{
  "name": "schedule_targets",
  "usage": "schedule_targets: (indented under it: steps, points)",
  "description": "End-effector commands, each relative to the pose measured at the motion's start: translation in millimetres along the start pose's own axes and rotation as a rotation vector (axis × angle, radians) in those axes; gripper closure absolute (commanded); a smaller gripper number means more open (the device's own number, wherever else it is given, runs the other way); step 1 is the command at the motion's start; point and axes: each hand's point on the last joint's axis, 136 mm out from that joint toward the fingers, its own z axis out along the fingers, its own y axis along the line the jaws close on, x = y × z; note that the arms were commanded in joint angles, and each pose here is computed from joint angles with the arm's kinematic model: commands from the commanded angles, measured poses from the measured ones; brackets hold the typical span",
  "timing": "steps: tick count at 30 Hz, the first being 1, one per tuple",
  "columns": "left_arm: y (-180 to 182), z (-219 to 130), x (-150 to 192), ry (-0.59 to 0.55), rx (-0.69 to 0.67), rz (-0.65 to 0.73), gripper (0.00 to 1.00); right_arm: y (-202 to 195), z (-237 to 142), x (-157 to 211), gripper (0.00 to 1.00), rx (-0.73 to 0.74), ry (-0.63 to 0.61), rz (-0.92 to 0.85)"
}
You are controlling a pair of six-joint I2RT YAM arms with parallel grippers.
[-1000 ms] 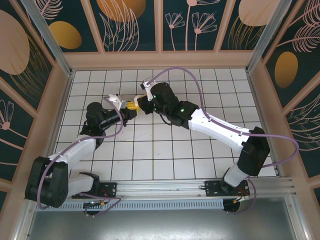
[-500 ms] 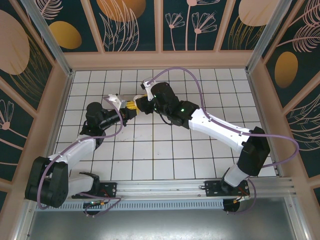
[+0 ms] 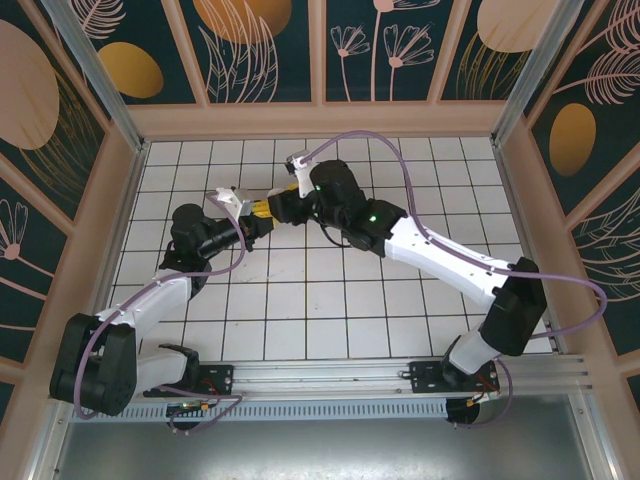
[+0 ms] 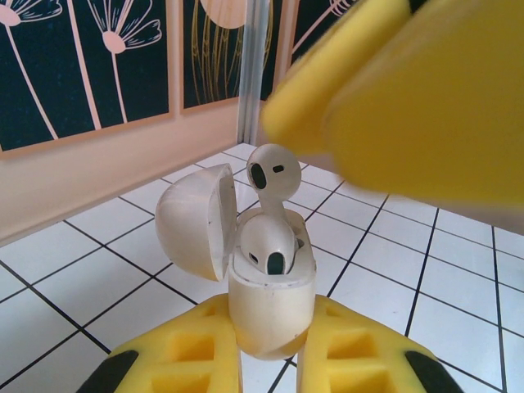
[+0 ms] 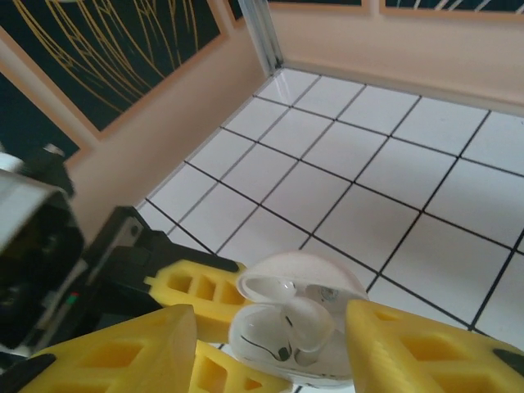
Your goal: Insert wireless bluetooth earbuds into charging case
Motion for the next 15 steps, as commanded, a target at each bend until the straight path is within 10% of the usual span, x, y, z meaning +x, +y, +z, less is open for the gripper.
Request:
schedule_targets:
  steps: [1, 15]
  points:
    - [-5, -1, -25, -0.062, 0.015, 0.056, 0.9, 10, -21, -31, 0.46, -0.052, -0.102, 0.024]
    - [-7, -1, -30, -0.072, 0.02, 0.062, 0.9, -18, -35, -28, 0.43, -0.103, -0.084, 0.203]
